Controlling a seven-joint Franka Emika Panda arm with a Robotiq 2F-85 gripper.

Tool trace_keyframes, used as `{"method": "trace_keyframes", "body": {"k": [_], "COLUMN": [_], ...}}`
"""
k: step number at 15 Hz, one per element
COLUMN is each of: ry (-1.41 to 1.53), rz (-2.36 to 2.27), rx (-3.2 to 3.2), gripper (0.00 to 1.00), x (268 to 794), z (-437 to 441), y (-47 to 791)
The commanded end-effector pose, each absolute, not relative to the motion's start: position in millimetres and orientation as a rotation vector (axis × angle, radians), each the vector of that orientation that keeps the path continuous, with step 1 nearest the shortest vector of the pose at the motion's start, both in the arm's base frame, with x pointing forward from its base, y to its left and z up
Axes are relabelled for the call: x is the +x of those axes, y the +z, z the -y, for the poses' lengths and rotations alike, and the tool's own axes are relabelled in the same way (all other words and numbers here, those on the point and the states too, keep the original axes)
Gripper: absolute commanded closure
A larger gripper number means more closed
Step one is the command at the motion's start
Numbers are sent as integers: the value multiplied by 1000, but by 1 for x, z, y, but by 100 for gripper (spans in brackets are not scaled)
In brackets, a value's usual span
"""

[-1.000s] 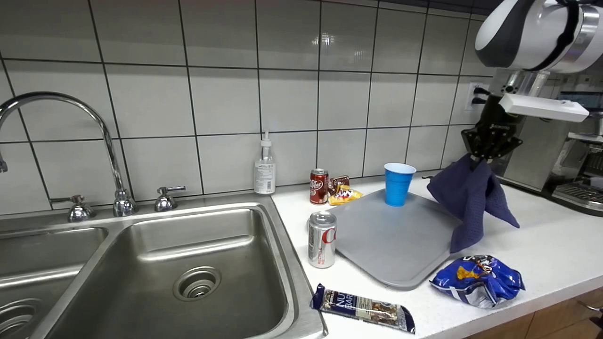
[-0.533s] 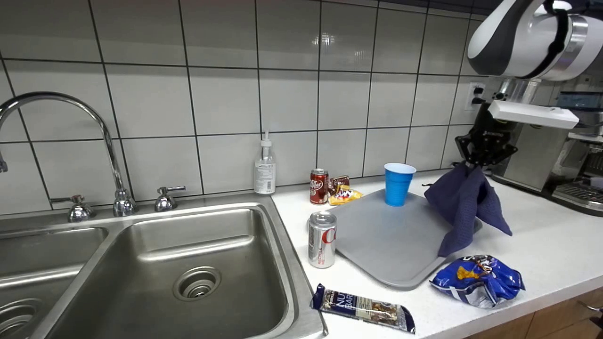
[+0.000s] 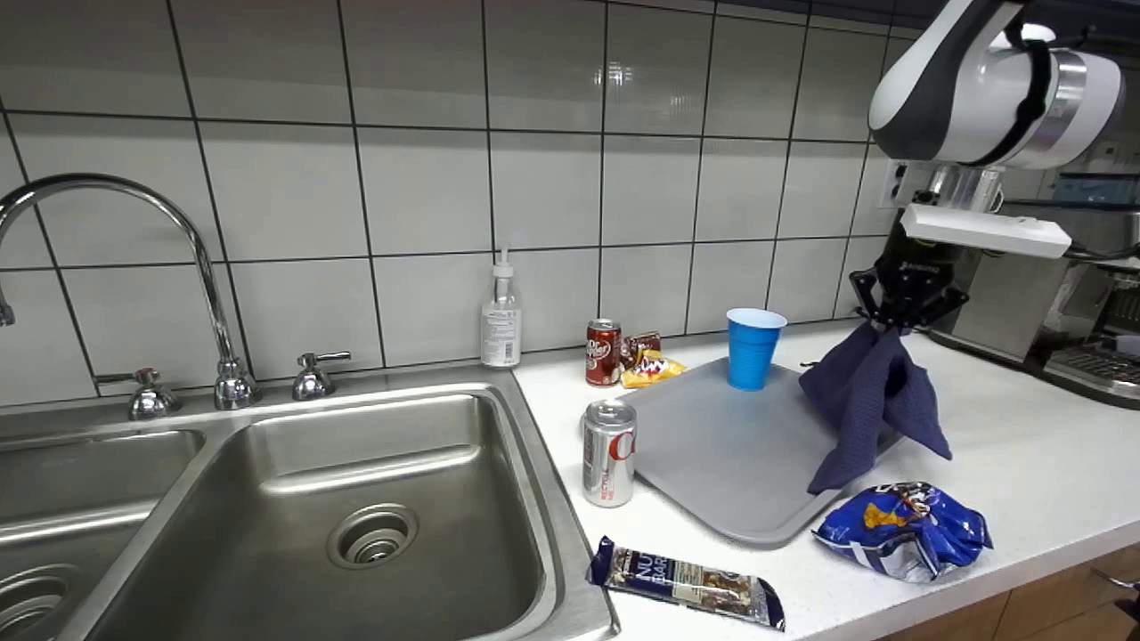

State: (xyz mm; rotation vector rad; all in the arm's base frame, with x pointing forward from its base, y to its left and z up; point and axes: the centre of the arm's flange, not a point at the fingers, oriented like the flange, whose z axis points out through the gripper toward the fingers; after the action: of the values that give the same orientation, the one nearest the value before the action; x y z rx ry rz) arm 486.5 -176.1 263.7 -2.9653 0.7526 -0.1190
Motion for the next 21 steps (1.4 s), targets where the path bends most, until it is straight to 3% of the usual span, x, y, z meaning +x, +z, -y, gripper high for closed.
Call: {"method": "trace_keyframes", "body": {"k": [1, 21], "ry": [-84, 5], "rz": [-815, -1005], "rx": [-2945, -2920], "gripper": [99, 99], "x": [499, 506], "z": [171, 167], "y": [261, 222]}}
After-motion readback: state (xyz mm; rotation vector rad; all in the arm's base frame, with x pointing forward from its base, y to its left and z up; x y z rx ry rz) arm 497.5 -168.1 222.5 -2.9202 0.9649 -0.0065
